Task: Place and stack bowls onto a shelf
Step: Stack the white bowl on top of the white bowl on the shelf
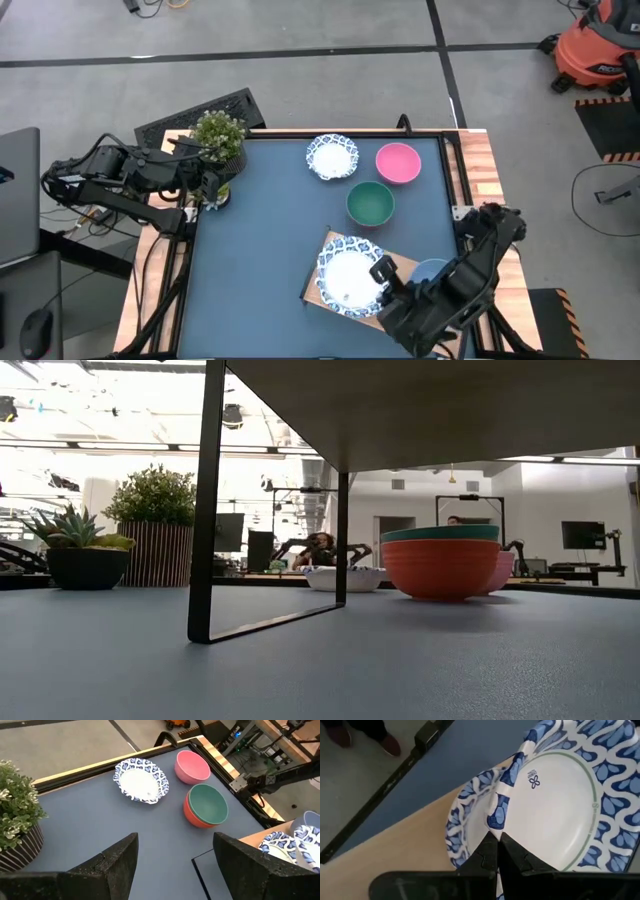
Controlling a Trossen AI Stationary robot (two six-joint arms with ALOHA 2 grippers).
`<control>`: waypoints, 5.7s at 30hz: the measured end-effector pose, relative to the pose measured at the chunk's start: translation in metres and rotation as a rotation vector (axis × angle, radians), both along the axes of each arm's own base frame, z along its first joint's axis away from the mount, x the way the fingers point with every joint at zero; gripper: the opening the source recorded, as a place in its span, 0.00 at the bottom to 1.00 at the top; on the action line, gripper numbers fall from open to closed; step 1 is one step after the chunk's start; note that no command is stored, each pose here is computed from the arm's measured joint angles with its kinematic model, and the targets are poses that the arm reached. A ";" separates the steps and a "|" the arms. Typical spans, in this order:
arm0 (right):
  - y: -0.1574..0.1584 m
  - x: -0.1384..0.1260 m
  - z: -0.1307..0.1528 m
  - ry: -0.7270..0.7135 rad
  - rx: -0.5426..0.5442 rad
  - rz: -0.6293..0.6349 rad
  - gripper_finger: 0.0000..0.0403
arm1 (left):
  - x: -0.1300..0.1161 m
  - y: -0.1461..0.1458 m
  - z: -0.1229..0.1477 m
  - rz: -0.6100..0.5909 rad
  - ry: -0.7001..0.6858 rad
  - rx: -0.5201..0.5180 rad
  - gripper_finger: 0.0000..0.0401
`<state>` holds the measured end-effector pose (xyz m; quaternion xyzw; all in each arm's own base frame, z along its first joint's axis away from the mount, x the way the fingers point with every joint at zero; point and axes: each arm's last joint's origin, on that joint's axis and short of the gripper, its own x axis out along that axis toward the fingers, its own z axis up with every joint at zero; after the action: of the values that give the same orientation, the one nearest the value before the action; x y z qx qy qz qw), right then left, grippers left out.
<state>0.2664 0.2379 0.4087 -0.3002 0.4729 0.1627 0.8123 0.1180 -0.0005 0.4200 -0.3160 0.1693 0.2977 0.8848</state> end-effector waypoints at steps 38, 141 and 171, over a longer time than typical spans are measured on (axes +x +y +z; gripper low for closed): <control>-0.006 0.009 -0.032 0.186 0.095 -0.166 0.15 | 0.014 -0.002 -0.005 0.007 0.038 -0.010 0.61; -0.416 0.200 -0.235 0.268 0.173 -1.179 0.42 | 0.014 -0.002 -0.005 0.025 0.030 -0.024 0.61; -0.208 0.058 0.038 -0.063 0.126 -0.420 0.05 | 0.014 -0.002 -0.005 0.014 0.038 -0.001 0.61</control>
<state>0.3245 0.0295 0.4469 -0.1488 0.4881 0.0099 0.8599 0.1319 -0.0021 0.4153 -0.3120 0.1842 0.3098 0.8791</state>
